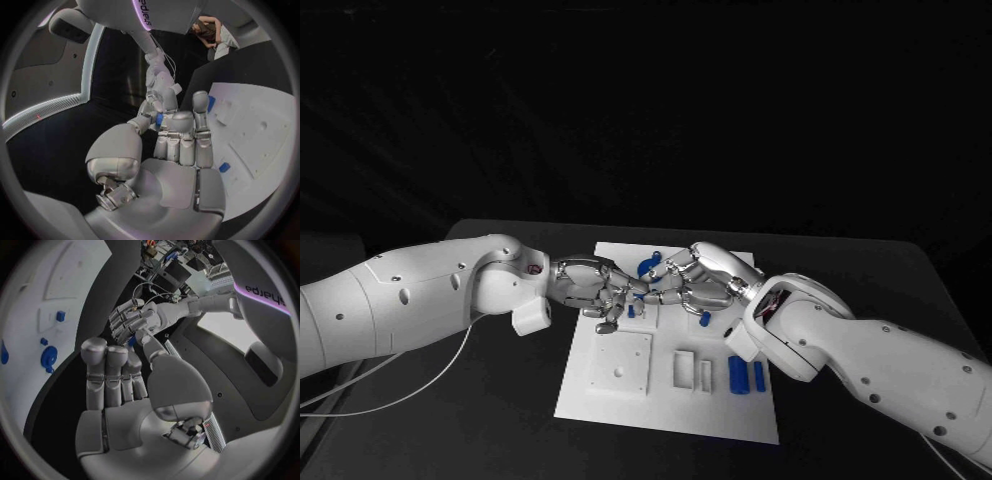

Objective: Assemble the parts on the task board

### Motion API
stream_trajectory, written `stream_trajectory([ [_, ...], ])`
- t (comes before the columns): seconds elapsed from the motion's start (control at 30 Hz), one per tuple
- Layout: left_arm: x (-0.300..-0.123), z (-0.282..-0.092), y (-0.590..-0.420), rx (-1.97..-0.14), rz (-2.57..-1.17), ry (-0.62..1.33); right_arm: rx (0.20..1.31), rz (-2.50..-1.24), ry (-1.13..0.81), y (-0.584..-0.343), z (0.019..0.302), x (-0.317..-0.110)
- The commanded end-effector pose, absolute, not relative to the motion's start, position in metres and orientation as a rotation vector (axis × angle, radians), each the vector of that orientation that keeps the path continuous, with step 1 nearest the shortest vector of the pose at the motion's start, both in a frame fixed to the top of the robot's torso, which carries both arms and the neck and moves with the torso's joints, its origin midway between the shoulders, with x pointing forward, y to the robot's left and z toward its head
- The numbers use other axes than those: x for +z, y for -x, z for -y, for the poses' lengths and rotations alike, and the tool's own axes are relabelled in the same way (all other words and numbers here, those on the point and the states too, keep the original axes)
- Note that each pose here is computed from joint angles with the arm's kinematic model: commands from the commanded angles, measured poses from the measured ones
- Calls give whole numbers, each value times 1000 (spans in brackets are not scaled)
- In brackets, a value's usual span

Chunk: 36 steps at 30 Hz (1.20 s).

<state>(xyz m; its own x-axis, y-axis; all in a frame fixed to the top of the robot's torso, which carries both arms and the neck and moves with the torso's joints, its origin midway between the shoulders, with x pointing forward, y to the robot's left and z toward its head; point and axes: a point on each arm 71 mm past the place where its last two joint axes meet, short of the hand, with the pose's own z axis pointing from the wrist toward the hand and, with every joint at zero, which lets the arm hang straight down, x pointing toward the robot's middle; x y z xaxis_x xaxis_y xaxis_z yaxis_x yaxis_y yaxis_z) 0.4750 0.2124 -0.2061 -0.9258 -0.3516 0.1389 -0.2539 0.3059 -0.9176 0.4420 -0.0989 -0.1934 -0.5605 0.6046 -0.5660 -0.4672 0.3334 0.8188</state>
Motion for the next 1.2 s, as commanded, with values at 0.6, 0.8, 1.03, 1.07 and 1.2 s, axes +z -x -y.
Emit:
stream_trajectory([
  [0.6, -204, -208, -473, -1735, -2482, 544, 1394, -1655, -83, -441, 96, -195],
  [0.8, -204, -208, -473, -1735, -2485, 542, 1389, -1668, -65, -442, 96, -196],
  [1.03, -205, -209, -474, -1720, -2481, 547, 1388, -1675, -54, -442, 96, -197],
  [1.07, -205, -209, -474, -1717, -2480, 548, 1388, -1675, -53, -442, 96, -197],
  [1.2, -205, -210, -474, -1708, -2480, 550, 1388, -1668, -56, -442, 96, -197],
])
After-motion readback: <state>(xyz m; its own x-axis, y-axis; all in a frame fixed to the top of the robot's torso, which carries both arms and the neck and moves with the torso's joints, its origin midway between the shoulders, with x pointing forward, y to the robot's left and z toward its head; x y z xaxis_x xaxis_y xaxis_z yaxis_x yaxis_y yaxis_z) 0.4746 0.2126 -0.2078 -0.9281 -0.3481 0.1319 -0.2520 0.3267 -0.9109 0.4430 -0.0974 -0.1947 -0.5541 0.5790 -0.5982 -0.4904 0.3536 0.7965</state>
